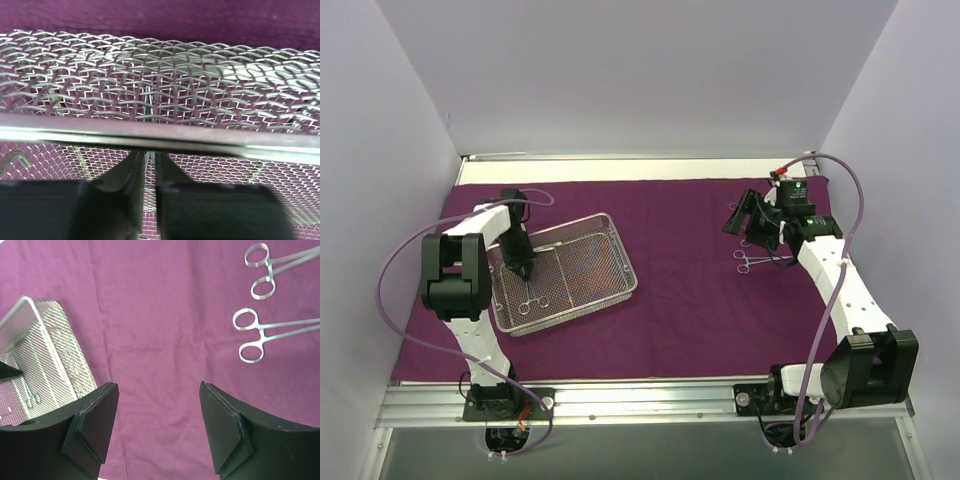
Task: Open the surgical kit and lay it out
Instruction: Pick up the medical item from the container.
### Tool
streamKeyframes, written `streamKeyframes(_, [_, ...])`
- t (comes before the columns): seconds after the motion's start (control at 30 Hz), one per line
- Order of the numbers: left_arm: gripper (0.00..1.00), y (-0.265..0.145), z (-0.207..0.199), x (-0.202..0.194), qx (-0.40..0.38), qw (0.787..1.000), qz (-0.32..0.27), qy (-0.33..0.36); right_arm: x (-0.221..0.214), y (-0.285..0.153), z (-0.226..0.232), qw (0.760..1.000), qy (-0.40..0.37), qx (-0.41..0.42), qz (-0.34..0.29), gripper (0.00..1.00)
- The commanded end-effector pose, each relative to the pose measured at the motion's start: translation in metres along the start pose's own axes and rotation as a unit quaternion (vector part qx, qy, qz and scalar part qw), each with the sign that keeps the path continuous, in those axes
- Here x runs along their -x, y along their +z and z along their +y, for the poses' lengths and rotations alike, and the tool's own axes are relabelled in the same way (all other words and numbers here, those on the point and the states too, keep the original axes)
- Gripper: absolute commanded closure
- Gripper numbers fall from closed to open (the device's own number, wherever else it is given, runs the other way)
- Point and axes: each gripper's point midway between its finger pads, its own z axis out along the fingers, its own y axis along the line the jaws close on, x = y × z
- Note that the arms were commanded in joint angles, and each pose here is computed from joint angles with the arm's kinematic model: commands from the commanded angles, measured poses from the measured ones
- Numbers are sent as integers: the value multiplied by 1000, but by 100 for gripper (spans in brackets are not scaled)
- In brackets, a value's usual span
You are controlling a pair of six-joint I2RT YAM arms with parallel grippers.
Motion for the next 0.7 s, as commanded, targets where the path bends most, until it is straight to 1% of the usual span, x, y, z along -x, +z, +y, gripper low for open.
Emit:
streamKeyframes(0.0, [95,29,-4,11,-3,1000,-8,-3,22,-13,13,999,-20,9,-31,34])
streamKeyframes(0.03, [98,28,-4,10,-4,1000,-4,-2,24,-14,15,999,-21,12,-33,34])
streamKeyframes(0.13, [98,21,-7,8,-19,1000,-3,10,27,-11,26,999,-31,26,-30,34])
streamKeyframes(0.2, [98,5,-8,10,-29,999,-17,18,24,-5,34,998,-41,36,-19,34])
streamKeyframes(0.23, [98,-8,-14,11,-52,998,-27,22,24,-3,37,998,-43,38,-18,34])
streamKeyframes(0.33, [98,-26,-17,6,-70,996,-32,36,20,6,50,997,-55,50,-10,34])
streamKeyframes(0.37, [98,-36,-23,4,-91,994,-34,44,22,9,55,997,-58,55,-10,34])
streamKeyframes(0.4, [98,-41,-24,2,-95,994,-34,48,19,11,63,996,-64,61,-5,34])
streamKeyframes(0.43, [98,-51,-25,2,-101,993,-44,52,17,15,66,996,-66,63,0,35])
streamKeyframes(0.6, [98,-80,-32,-1,-129,987,-65,68,14,23,107,990,-89,106,3,37])
streamKeyframes(0.67, [98,-90,-36,0,-140,985,-70,71,3,29,129,985,-104,137,20,38])
